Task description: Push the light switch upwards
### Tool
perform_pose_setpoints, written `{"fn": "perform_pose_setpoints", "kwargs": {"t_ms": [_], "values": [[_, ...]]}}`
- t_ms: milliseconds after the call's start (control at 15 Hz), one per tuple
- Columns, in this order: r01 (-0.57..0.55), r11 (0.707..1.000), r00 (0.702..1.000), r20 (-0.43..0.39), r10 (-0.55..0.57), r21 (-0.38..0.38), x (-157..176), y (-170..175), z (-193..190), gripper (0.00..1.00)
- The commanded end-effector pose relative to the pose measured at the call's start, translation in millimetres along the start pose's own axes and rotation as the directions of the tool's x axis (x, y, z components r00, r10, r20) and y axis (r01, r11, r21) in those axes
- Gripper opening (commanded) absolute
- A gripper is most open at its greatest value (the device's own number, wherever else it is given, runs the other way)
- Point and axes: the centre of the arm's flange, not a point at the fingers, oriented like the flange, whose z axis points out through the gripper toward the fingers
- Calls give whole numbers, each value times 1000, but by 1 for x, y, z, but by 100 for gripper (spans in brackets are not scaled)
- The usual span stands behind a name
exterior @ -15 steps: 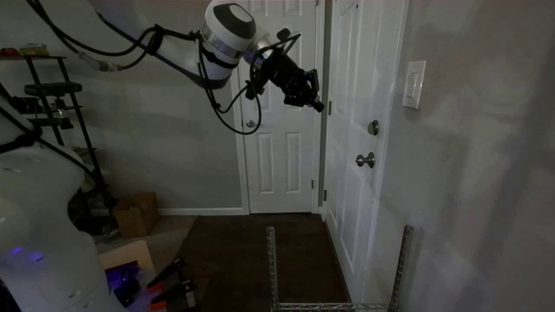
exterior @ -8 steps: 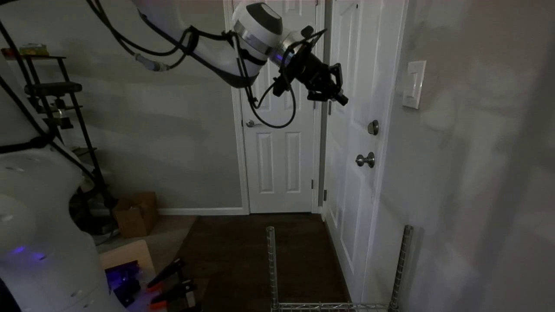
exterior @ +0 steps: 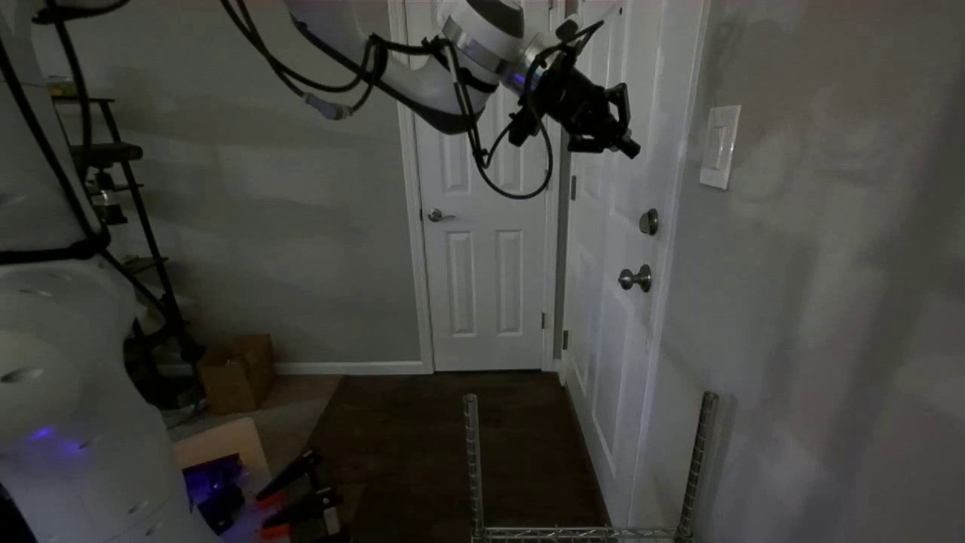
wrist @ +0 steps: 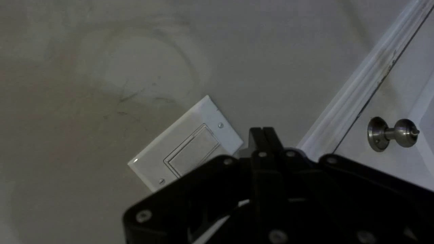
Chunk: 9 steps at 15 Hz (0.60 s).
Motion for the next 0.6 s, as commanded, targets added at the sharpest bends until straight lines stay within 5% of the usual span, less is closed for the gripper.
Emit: {"fn": "perform_pose_setpoints", "kwargs": {"t_ms": [0,533], "values": [[22,999,1000,12,-22,-33,23,14,15,2],[25,998,1000,15,-25,-54,55,44,47,2]]}}
